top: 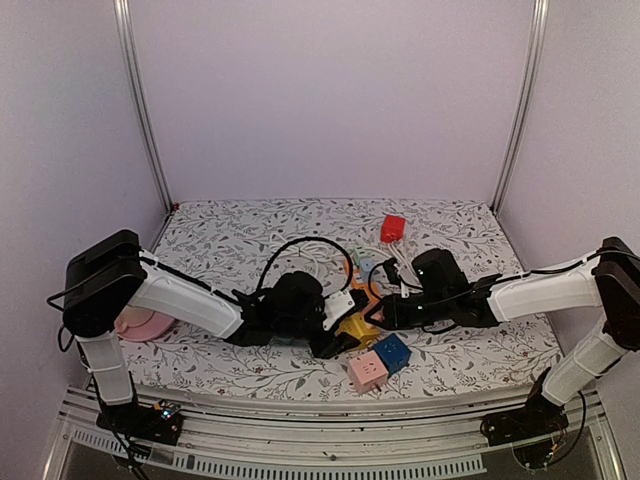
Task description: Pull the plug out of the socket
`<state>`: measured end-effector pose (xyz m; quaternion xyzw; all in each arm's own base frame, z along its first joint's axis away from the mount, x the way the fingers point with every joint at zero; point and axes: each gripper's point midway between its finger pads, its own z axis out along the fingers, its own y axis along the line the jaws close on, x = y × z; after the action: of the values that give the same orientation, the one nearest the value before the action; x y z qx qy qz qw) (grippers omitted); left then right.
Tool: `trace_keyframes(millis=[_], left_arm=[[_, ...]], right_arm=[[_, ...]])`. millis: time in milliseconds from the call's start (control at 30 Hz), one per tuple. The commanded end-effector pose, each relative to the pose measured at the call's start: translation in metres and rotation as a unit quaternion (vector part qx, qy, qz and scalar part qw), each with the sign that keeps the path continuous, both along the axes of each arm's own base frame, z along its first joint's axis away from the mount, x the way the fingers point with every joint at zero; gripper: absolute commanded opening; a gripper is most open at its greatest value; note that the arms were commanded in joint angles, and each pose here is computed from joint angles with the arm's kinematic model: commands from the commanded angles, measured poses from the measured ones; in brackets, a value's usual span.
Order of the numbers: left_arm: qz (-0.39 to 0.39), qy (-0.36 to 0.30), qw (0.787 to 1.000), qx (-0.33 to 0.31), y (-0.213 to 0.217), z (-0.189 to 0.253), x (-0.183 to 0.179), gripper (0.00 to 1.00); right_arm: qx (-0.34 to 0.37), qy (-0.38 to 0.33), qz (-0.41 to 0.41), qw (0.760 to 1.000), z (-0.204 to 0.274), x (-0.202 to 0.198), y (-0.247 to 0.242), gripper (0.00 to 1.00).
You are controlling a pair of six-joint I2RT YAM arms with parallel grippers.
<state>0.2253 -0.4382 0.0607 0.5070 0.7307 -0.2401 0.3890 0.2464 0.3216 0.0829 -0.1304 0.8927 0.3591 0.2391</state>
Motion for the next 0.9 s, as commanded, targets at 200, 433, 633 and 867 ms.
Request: trace_keyframes(millis=[200, 433, 633, 867], left_arm=[[0.008, 0.017, 1.0, 0.013, 0.01, -0.009, -0.01, 0.05], [0.008, 0.019, 1.0, 0.013, 0.013, -0.009, -0.012, 0.03], [0.007, 0.024, 1.0, 0.016, 0.013, -0.012, -0.014, 0.03], [0.009, 0.031, 0.999, 0.02, 0.014, -0.016, -0.017, 0.01]], right_arm=[[0.01, -0.014, 0.001, 1.0, 0.016, 0.001, 0.001, 0.04], [-0.001, -0.025, -0.005, 1.0, 0.021, 0.005, -0.002, 0.04], [0.007, -0.03, -0.004, 1.0, 0.029, 0.004, -0.002, 0.03], [0.012, -0.041, -0.004, 0.999, 0.038, 0.004, -0.003, 0.03]])
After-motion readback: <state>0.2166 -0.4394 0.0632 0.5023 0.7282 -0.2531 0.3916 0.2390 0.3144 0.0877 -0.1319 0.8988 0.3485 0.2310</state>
